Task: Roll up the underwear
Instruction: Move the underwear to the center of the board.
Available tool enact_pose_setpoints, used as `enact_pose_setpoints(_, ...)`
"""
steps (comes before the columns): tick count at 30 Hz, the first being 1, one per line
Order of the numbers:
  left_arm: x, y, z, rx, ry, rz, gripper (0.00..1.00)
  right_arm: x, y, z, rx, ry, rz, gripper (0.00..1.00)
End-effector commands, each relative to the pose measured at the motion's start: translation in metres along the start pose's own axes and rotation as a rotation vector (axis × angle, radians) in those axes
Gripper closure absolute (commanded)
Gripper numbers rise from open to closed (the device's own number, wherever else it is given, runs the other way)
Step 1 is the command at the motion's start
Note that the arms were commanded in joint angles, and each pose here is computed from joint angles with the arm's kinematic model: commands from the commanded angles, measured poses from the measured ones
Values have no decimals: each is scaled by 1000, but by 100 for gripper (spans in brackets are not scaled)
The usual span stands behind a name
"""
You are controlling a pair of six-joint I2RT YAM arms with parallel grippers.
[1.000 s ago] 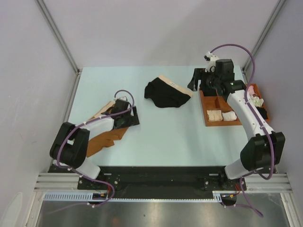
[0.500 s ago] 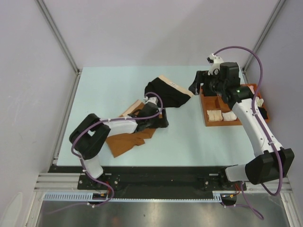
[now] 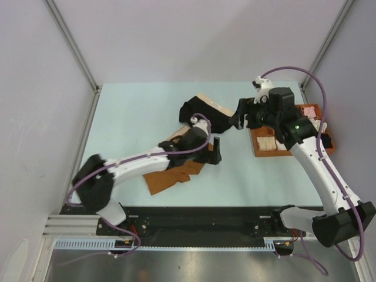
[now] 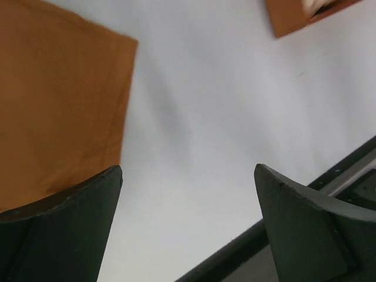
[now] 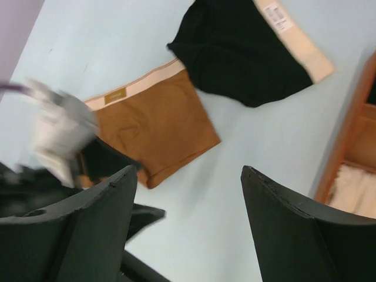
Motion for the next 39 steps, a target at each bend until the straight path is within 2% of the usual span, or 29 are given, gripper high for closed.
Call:
enact_pose_setpoints(1, -28, 41, -61, -133, -124, 17, 0, 22, 30, 16, -62, 45, 26, 23)
enact_pose_setpoints(5, -6, 85, -60, -258, -86, -25, 0, 50, 68, 47, -168, 116, 18, 23)
enact_pose_setpoints(9, 28, 106, -52, -236, -37, -90, 0, 65, 85, 67, -211, 166, 21, 24)
enact_pose_setpoints(15, 43, 108, -46, -127, -46, -174, 0, 67, 89, 65, -210, 166, 14, 23)
enact_pose_setpoints(19, 53, 106, -33, -53, -10, -203, 0, 65, 84, 57, -181, 156, 7, 23)
enact_pose_setpoints(20, 61, 106, -26, -38, 49, -209, 0, 63, 83, 53, -177, 146, 8, 23)
enact_pose_setpoints(23, 65, 94, -15, 27, 77, -211, 1, 59, 80, 46, -160, 131, 10, 23)
enact_pose_setpoints(32, 71, 33, 0, 168, 136, -148, 1, 58, 75, 29, -125, 121, 3, 23)
enact_pose_setpoints(35, 60, 25, -14, 160, 106, -137, 1, 62, 74, 25, -114, 135, -27, 23)
enact_pose_setpoints(39, 34, 30, -58, 53, -42, -95, 0, 81, 78, 16, -130, 160, -66, 23)
Point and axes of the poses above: each gripper's point midway between its finger pads, its own z axis out along the fingers, its own y axis along the line the jaws close on, x = y × z, the point moved 9 cm from there along -z, back along the fingers, and after that the axes turned 9 degrees about -z, right-handed, at the moved point
